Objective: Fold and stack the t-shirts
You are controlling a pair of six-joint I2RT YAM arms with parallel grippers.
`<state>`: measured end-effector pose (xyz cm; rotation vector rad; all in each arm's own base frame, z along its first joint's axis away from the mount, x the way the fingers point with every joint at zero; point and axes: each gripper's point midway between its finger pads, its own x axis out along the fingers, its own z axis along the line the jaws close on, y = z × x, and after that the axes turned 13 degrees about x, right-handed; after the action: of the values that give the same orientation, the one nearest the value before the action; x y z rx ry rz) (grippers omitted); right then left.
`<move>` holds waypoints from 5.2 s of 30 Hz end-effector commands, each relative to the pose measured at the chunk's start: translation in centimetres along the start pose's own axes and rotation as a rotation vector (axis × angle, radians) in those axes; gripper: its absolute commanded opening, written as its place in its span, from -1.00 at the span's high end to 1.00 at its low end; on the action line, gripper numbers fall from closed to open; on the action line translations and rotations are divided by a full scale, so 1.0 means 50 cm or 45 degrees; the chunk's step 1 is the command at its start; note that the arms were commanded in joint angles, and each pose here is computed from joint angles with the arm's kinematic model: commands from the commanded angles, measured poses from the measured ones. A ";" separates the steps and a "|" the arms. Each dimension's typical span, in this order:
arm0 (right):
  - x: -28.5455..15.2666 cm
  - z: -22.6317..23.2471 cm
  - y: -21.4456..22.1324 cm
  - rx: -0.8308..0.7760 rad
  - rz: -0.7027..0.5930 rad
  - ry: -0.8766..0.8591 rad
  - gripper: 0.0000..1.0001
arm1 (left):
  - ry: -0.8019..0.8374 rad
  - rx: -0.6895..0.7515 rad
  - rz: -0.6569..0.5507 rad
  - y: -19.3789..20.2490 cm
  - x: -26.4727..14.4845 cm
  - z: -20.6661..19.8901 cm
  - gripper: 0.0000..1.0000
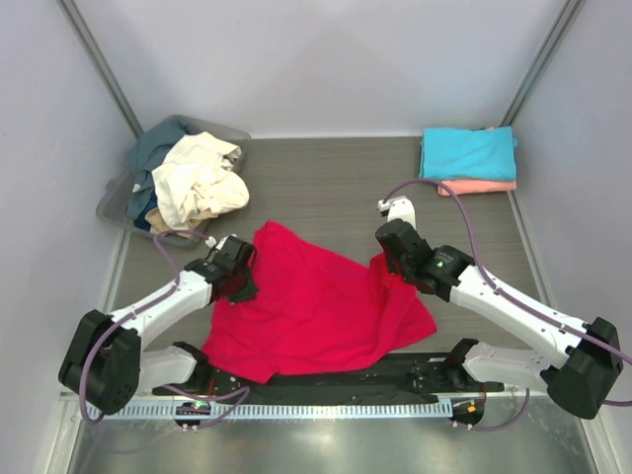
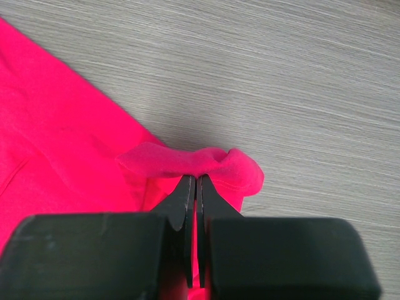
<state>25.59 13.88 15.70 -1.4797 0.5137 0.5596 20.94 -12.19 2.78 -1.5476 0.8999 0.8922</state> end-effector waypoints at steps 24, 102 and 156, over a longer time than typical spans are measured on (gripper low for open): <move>-0.240 -0.064 -0.239 0.229 -0.478 -0.155 0.98 | 0.216 0.002 -0.661 -0.228 -0.474 -0.019 0.99; 0.033 -0.204 -0.218 0.357 -0.143 0.247 0.98 | 0.882 0.926 -0.078 0.175 -0.119 -0.475 -0.25; -0.525 -0.058 -0.299 0.175 -0.890 -0.829 0.97 | 0.389 0.580 -1.278 -0.259 -0.777 -0.025 1.00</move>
<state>18.46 7.87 41.16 -1.1262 -0.2457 0.3098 16.20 -13.57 39.83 -1.4615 0.5316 -0.2377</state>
